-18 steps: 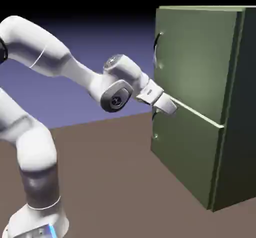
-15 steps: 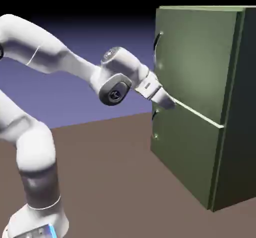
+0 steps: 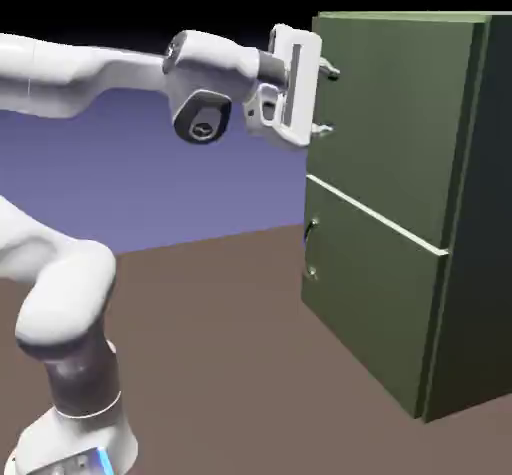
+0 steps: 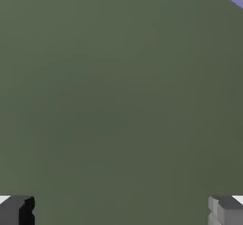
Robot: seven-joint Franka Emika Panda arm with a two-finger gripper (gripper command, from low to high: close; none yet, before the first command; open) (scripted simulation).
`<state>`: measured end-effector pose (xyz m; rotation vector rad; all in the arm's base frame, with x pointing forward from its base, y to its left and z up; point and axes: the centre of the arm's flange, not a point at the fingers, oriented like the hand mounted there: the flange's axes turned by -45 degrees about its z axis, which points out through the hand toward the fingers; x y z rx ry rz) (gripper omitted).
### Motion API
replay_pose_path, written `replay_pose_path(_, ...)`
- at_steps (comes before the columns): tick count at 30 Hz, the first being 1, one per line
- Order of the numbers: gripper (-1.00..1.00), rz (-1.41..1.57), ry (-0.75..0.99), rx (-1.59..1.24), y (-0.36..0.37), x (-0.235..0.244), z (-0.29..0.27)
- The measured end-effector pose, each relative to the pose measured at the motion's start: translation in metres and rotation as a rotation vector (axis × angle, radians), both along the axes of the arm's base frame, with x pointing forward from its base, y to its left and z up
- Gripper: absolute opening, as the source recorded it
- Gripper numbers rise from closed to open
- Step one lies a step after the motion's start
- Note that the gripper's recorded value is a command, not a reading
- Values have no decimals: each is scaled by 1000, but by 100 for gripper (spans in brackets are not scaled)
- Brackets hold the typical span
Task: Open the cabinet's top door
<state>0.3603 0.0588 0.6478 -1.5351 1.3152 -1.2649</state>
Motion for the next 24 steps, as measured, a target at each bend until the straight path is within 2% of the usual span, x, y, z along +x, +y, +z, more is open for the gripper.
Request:
replay_pose_path(12, 0, -107, -235, 734, 86, -12, 21)
replay_pose_path(24, 0, -151, -290, 1470, 178, 16, -44)
